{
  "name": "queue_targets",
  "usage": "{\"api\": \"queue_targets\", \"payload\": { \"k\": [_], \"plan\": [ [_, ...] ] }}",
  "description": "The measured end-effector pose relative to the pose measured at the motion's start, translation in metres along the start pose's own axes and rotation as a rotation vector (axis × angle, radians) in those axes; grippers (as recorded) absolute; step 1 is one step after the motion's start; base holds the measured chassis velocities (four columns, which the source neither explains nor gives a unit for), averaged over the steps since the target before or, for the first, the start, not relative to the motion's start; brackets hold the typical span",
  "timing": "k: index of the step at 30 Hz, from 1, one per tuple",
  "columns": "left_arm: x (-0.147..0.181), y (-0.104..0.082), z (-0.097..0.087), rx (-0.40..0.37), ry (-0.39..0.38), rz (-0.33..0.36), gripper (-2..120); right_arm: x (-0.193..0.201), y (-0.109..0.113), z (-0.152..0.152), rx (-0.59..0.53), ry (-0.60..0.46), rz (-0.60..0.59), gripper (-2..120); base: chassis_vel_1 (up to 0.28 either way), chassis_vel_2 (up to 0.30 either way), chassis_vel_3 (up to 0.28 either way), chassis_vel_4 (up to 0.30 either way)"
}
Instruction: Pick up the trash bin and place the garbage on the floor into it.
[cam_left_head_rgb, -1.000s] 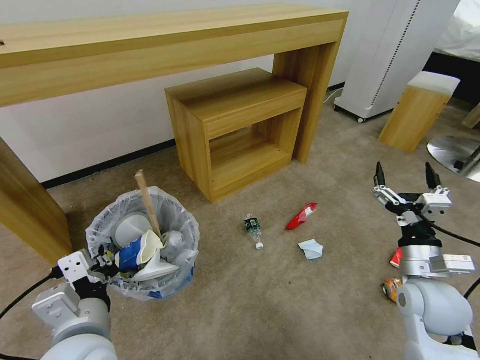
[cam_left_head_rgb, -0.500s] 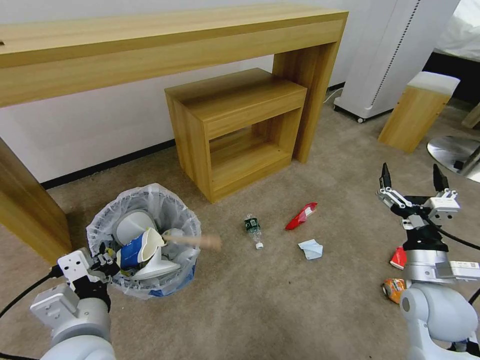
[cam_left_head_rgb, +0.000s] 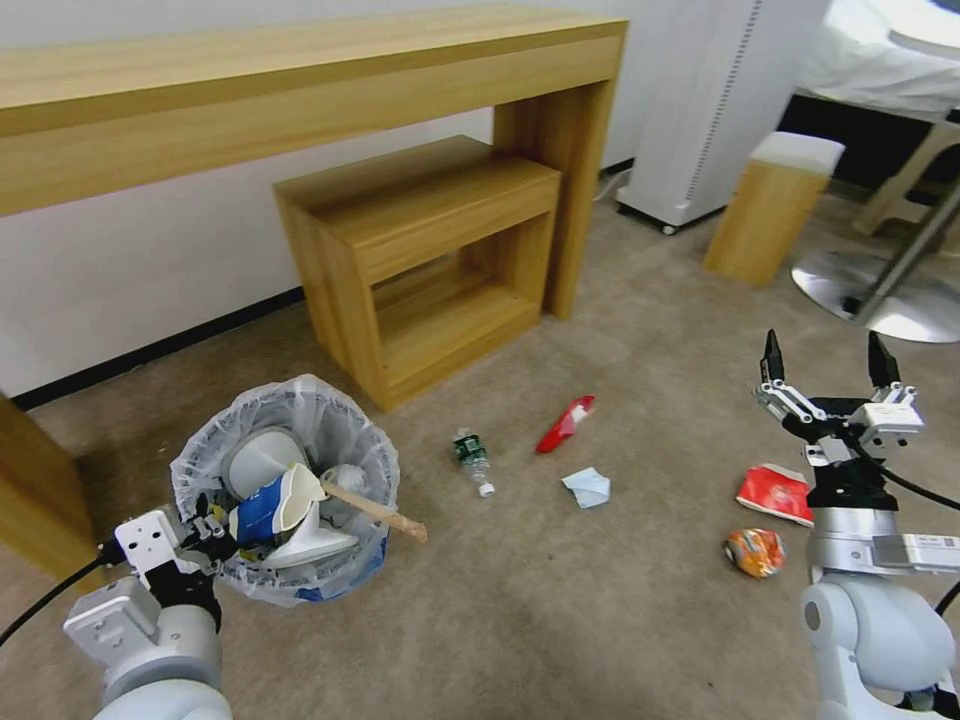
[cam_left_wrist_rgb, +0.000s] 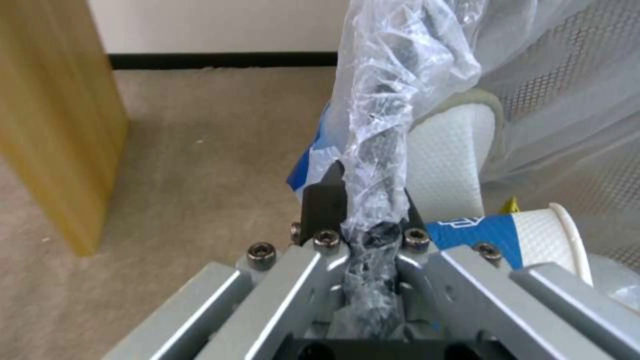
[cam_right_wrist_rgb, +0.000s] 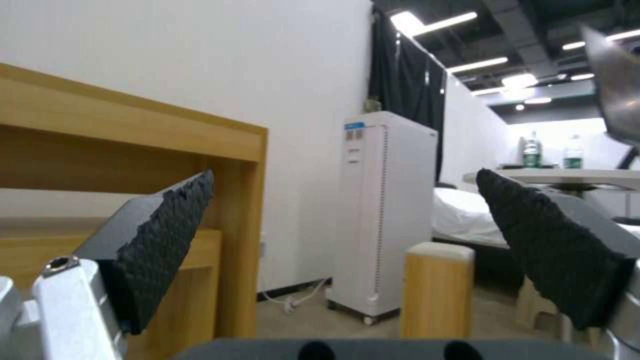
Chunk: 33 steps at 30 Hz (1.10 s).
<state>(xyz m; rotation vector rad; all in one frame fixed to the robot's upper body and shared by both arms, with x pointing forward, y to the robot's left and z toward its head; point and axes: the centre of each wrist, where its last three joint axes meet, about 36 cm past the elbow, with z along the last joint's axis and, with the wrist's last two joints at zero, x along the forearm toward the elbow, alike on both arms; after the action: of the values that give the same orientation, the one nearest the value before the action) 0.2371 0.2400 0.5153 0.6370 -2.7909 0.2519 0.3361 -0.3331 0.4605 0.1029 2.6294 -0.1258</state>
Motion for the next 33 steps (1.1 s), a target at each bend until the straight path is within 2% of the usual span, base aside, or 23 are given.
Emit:
{"api": "queue_targets", "payload": {
  "k": [18, 28, 33],
  "plan": [
    [0.003, -0.001, 0.0, 0.012, 0.003, -0.003, 1, 0.004, 0.004, 0.009, -0.009, 0.006, -0.027, 100, -0.026, 0.007, 0.006, -0.025],
    [0.002, -0.004, 0.001, 0.011, 0.0, 0.006, 1, 0.006, 0.01, 0.004, -0.043, -0.001, -0.03, 100, -0.198, 0.201, 0.197, -0.189],
    [0.0, 0.003, -0.003, 0.003, -0.01, -0.013, 1, 0.006, 0.017, 0.018, -0.052, 0.011, -0.049, 100, -0.265, 0.264, 0.266, -0.272]
  ]
}}
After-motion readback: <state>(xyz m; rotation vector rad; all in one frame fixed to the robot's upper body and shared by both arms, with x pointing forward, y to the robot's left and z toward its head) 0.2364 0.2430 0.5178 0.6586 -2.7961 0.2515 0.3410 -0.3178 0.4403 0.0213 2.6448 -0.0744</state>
